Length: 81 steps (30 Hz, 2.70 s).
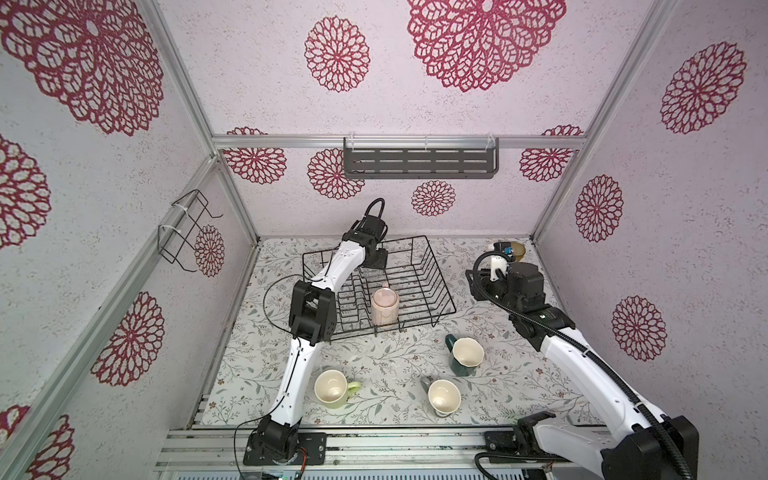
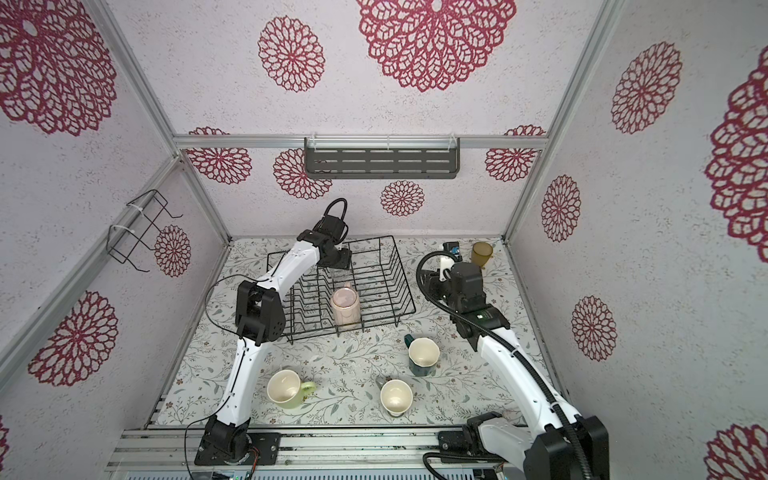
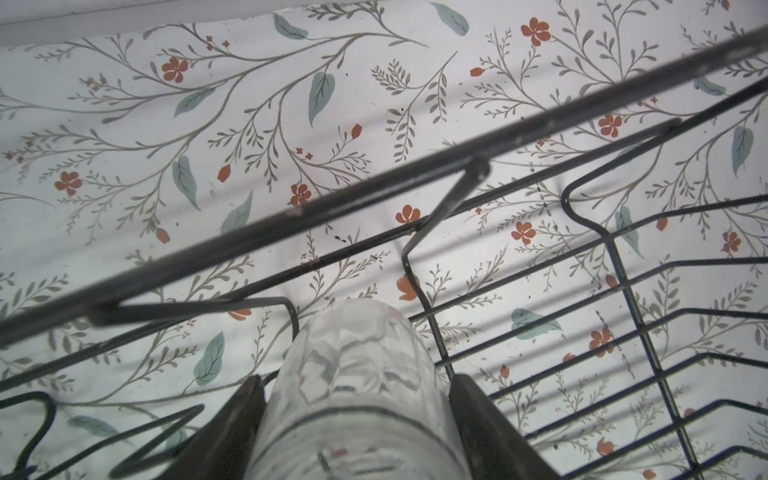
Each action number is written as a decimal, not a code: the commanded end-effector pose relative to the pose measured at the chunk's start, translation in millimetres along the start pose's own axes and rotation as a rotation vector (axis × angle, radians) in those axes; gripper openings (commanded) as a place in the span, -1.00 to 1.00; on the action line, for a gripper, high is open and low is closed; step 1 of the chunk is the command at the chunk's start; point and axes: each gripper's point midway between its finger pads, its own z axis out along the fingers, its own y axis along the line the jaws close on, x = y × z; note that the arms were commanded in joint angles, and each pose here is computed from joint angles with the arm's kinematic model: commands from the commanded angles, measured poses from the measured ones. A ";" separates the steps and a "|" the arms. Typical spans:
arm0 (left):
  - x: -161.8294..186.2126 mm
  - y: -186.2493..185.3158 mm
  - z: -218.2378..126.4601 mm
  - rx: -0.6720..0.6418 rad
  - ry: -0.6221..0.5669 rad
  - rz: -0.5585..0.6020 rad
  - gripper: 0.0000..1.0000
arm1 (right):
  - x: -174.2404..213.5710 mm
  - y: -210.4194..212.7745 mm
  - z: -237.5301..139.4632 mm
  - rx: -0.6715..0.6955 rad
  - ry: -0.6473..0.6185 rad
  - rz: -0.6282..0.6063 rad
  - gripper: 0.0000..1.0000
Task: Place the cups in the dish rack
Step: 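Open the left gripper to release the glass cup upright in the rack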
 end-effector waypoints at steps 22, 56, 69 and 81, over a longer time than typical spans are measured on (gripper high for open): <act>-18.8 -5.8 -22.0 0.042 -0.047 -0.007 0.53 | -13.9 -2.8 -10.8 0.019 -0.058 -0.018 0.06; -4.8 -12.9 -25.0 0.068 -0.023 -0.006 0.44 | -13.9 -2.0 -12.9 0.016 -0.057 -0.011 0.07; -3.1 -13.7 -26.1 0.071 -0.021 -0.008 0.49 | -9.5 -3.1 -11.6 0.020 -0.044 -0.014 0.07; -25.2 -8.8 -74.9 0.046 -0.107 -0.012 0.62 | -19.8 -25.4 -28.9 0.150 -0.101 0.058 0.97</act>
